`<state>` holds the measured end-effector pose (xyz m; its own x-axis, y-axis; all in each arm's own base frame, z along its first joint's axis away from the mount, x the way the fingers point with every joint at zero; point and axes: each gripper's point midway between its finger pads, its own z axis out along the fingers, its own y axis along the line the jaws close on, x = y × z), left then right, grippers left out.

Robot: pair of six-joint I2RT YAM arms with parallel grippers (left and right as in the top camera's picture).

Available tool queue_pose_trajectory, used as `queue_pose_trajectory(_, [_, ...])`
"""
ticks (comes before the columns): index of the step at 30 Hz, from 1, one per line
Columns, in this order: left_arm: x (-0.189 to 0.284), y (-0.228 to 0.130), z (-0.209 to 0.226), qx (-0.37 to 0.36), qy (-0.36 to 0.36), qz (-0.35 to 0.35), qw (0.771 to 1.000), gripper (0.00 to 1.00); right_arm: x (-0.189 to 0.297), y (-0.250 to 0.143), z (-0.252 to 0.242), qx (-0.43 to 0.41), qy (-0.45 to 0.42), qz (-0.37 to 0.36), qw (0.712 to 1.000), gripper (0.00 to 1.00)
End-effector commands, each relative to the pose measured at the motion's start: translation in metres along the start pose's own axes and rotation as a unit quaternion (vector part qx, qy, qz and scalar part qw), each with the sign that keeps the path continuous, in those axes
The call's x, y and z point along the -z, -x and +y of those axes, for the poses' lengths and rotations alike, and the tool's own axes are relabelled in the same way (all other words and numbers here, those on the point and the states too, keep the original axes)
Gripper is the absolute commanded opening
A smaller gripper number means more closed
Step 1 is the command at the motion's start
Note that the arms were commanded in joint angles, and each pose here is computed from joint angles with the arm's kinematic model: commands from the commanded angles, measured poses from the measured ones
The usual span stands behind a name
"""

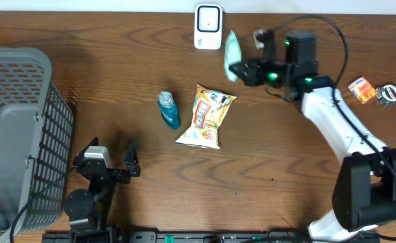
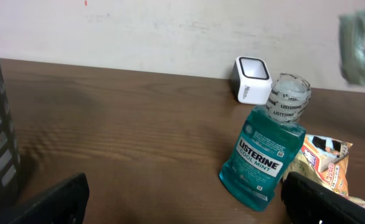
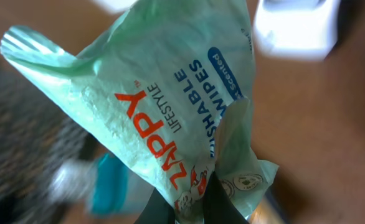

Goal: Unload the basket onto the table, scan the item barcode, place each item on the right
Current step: 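Carry the wipes pack up to the barcode scanner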

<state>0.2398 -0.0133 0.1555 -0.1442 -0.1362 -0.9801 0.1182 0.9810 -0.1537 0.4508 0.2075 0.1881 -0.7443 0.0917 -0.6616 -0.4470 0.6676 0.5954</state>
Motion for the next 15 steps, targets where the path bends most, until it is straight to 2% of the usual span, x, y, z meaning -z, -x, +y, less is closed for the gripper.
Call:
queue_pose_trajectory(1, [-0.001, -0.014, -0.001, 0.001, -0.007, 0.02, 1.0, 0.98, -0.018, 0.042, -0.013, 0.067, -0.135, -0.081, 0.985, 0.01])
queue_pose_trajectory(7, [-0.001, -0.014, -0.001, 0.001, -0.007, 0.02, 1.0, 0.98, -0.069, 0.078, -0.03, 0.105, -0.19, -0.111, 0.97, 0.01])
queue_pose_trajectory(15, [-0.001, -0.014, -0.001, 0.001, -0.007, 0.02, 1.0, 0.98, -0.136, 0.126, -0.06, 0.106, -0.217, -0.117, 0.963, 0.01])
